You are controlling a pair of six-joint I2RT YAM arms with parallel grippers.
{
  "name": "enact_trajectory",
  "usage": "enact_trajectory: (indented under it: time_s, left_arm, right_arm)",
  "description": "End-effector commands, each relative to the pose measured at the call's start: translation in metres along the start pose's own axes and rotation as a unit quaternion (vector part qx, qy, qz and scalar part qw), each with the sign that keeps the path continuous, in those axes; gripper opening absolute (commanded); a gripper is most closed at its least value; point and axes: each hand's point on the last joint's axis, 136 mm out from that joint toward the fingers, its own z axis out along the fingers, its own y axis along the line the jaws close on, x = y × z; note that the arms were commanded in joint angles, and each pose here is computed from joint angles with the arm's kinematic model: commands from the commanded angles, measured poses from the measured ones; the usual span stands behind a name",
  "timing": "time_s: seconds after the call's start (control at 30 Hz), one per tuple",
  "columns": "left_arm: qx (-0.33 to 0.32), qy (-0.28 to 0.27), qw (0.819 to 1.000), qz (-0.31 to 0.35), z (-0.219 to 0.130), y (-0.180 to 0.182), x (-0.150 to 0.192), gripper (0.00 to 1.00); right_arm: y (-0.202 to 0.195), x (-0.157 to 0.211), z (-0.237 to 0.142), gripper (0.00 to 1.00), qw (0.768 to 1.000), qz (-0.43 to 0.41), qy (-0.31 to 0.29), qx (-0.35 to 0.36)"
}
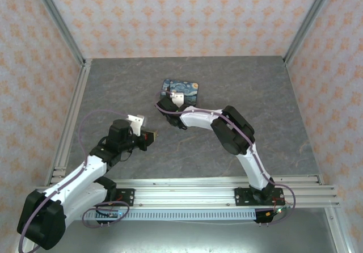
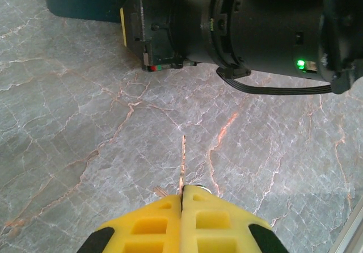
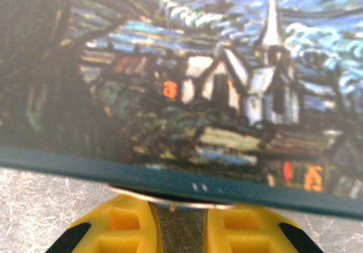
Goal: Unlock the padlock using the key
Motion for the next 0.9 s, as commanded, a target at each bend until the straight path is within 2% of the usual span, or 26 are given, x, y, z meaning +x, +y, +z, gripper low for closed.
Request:
enact_trajectory:
  time_s: [0.0, 0.27, 0.4, 0.53, 0.87]
  left_arm:
    - [0.004, -0.027, 0.999, -0.016, -0.003, -0.001, -0.007, 0.0]
    - [0.01, -0.039, 0.999, -0.03, -0.015, -0.006, -0.007, 0.0]
    - [-0.004, -0.013, 1.0, -0.027, -0.018, -0.002, 0.004, 0.0]
    - [0.014, 0.005, 0.999, -0.04, -0.017, -0.009, 0.009, 0.0]
    - [0.05, 0.02, 0.998, -0.022, -0.017, -0.029, -0.007, 0.0]
  right_arm:
    - [-0.008, -0.004, -0.022, 0.06, 1.0, -0.006, 0.008, -0.021]
    - [-0.015, 0.008, -0.048, 0.0, 0.997, -0.007, 0.03, -0.066]
    - [-0.018, 0.011, -0.062, 0.0, 0.996, -0.009, 0.04, -0.083]
    - [-0.019, 0.013, -0.075, 0.0, 0.994, -0.008, 0.052, -0.1]
    - [-0.016, 0.01, -0.104, 0.0, 0.987, -0.015, 0.073, -0.143]
